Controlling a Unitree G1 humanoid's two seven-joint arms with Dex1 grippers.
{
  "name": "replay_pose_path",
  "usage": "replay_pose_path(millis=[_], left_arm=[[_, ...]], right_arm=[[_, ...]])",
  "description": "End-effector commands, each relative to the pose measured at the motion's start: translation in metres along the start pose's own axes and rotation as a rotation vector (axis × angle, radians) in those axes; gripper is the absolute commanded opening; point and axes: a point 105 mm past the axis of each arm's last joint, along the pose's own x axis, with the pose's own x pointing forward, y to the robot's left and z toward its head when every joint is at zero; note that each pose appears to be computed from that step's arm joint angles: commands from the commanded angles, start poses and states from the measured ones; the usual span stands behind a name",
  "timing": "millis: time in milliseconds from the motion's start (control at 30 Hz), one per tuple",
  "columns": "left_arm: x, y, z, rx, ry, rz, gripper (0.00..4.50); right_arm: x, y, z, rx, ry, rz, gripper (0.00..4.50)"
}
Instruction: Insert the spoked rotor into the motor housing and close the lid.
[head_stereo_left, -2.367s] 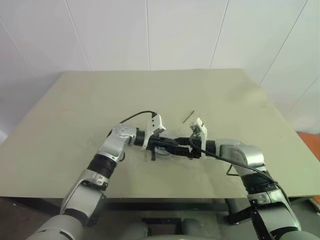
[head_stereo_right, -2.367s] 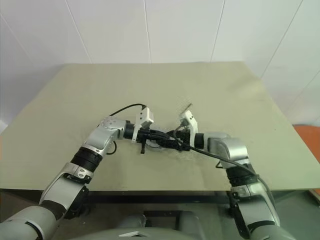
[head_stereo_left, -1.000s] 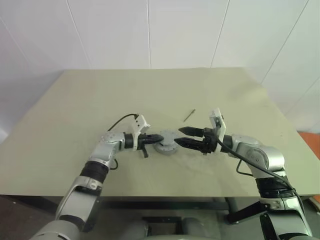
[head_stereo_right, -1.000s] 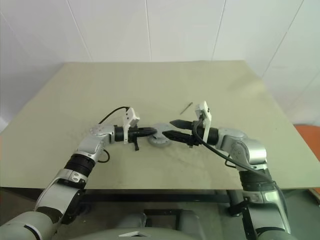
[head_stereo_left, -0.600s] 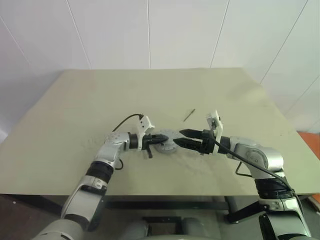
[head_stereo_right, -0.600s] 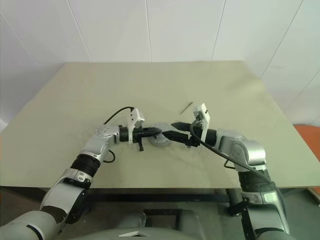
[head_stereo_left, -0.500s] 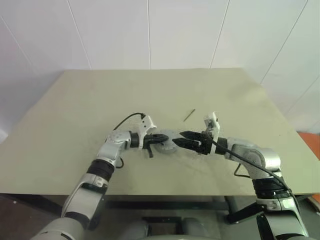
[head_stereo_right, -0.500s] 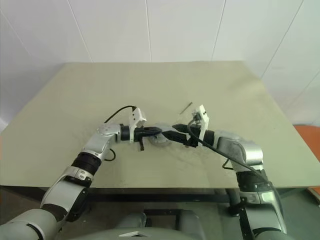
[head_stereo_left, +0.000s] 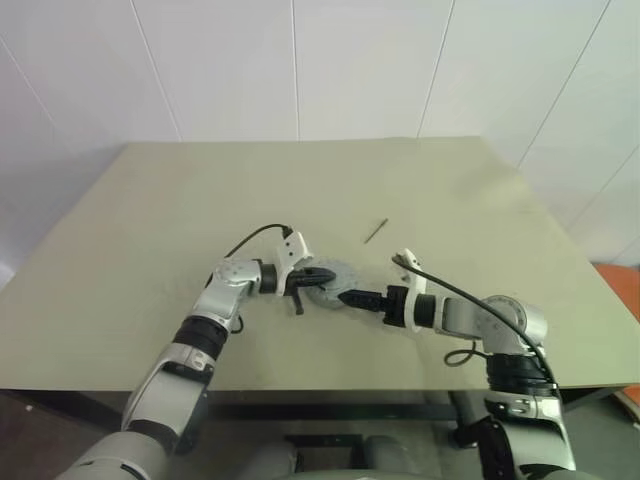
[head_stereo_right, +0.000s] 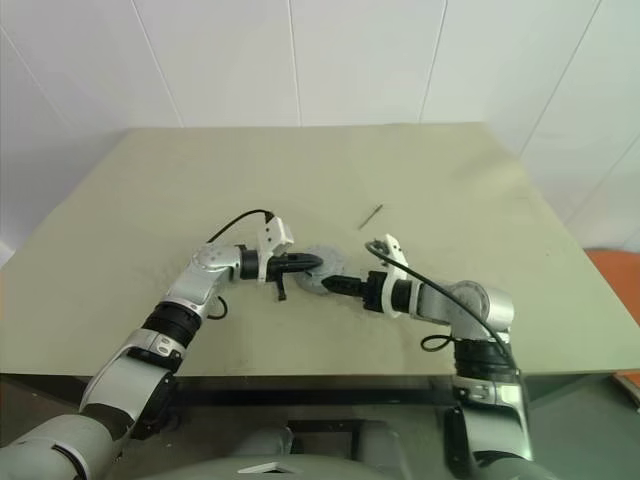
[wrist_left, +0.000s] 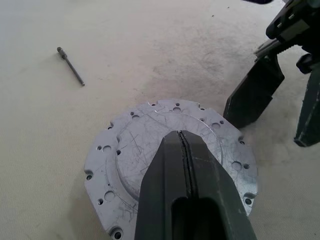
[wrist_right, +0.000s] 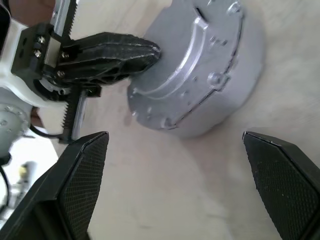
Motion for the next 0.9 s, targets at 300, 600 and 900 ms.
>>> replay_pose_path(millis=[300, 600, 900], left_arm=[[-0.004, 0.0, -0.003, -0.002, 0.008, -0.005, 0.0], [-0.007, 0.006, -0.004, 0.011, 0.005, 0.036, 0.0], [-0.011, 0.023, -0.014, 0.042, 0.062, 0.144, 0.0]], right_arm=[[0.025, 0.014, 0.016, 0.174, -0.067, -0.022, 4.48], [0.021, -0.003, 0.012, 0.213, -0.06, -0.066, 4.48], [0.024, 0.003, 0.006, 0.222, -0.038, -0.021, 4.48]])
